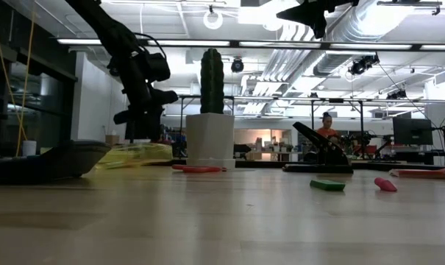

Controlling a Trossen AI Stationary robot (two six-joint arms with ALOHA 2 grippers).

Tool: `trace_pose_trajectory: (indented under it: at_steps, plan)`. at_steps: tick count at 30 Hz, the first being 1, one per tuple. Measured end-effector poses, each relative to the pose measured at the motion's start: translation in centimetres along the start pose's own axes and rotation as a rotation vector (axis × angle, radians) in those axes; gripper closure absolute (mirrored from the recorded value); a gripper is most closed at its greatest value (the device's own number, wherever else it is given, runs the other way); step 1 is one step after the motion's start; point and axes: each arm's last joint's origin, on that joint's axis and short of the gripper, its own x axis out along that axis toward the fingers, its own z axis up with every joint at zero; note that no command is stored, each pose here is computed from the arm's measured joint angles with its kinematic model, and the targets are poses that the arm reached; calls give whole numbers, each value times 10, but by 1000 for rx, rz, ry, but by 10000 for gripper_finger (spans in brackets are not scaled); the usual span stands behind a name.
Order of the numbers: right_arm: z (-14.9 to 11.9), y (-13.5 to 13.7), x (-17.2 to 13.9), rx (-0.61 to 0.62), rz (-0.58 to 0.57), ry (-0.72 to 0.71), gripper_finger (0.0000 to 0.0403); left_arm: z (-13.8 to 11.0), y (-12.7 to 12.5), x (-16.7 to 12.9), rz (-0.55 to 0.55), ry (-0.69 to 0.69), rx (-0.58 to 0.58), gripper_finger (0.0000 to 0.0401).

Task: Pack school essentials
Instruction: Put the black pencil into the transparent yellow supply box, then put the blue scissors into the transparent yellow supply box

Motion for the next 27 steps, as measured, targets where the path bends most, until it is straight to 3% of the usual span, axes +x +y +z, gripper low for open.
trace_pose_trajectory:
  at_steps: [9,12,17,22,27]
  plan:
    - [0,0,0,0,-3,-1,203,3,-3,-17,-8,-14,31,252]
    - [0,0,0,0,-3,-1,203,12,-9,-43,-29,-88,53,231]
    - [0,0,0,0,-2,0,203,17,-23,-106,-138,-321,80,218]
    - [0,0,0,0,15,5,203,-14,-55,-160,-310,-584,209,218]
    - [0,1,0,0,42,10,203,-70,-89,-177,-595,-804,356,217]
